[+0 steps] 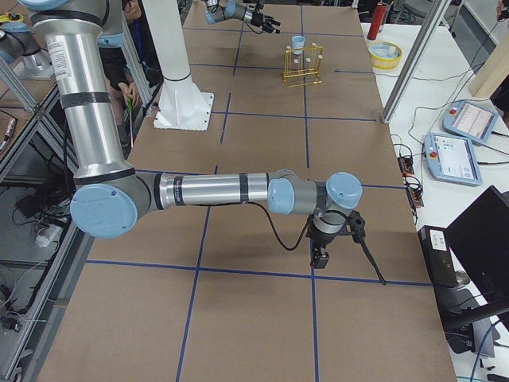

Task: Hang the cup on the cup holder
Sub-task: 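Move the left gripper in beside the light blue cup and close on it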

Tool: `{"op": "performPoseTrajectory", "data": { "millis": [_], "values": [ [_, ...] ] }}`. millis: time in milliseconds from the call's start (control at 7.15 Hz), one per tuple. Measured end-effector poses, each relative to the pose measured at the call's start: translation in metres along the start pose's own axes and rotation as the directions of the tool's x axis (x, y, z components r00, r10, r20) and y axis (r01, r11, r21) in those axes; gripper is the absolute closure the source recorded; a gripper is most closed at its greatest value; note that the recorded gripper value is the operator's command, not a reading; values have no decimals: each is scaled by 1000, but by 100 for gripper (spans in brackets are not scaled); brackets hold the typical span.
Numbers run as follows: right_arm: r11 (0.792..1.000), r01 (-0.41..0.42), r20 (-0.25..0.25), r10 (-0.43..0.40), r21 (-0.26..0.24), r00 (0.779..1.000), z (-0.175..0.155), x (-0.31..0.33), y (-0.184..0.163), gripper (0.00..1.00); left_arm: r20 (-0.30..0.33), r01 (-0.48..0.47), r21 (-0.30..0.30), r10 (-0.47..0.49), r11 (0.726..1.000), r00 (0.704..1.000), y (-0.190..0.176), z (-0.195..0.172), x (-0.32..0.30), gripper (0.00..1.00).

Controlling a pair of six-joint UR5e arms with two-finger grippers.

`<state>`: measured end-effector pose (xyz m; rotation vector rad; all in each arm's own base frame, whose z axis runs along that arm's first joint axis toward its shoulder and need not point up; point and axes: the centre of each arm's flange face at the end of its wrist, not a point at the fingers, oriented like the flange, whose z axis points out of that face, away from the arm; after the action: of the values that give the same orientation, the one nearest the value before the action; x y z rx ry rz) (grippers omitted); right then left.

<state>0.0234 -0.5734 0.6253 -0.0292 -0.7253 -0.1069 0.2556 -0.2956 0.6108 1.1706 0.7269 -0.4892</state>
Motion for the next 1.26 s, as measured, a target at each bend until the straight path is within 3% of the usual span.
{"op": "performPoseTrajectory", "data": {
  "millis": [559, 1258],
  "values": [
    [1000, 0, 0, 0, 0, 1000, 0, 0, 0, 0, 23, -44, -35, 45, 998, 999, 24, 4, 3, 0],
    [1000, 0, 0, 0, 0, 1000, 0, 0, 0, 0, 98, -4, -40, 8, 999, 995, 23, 52, 31, 0]
  ]
}}
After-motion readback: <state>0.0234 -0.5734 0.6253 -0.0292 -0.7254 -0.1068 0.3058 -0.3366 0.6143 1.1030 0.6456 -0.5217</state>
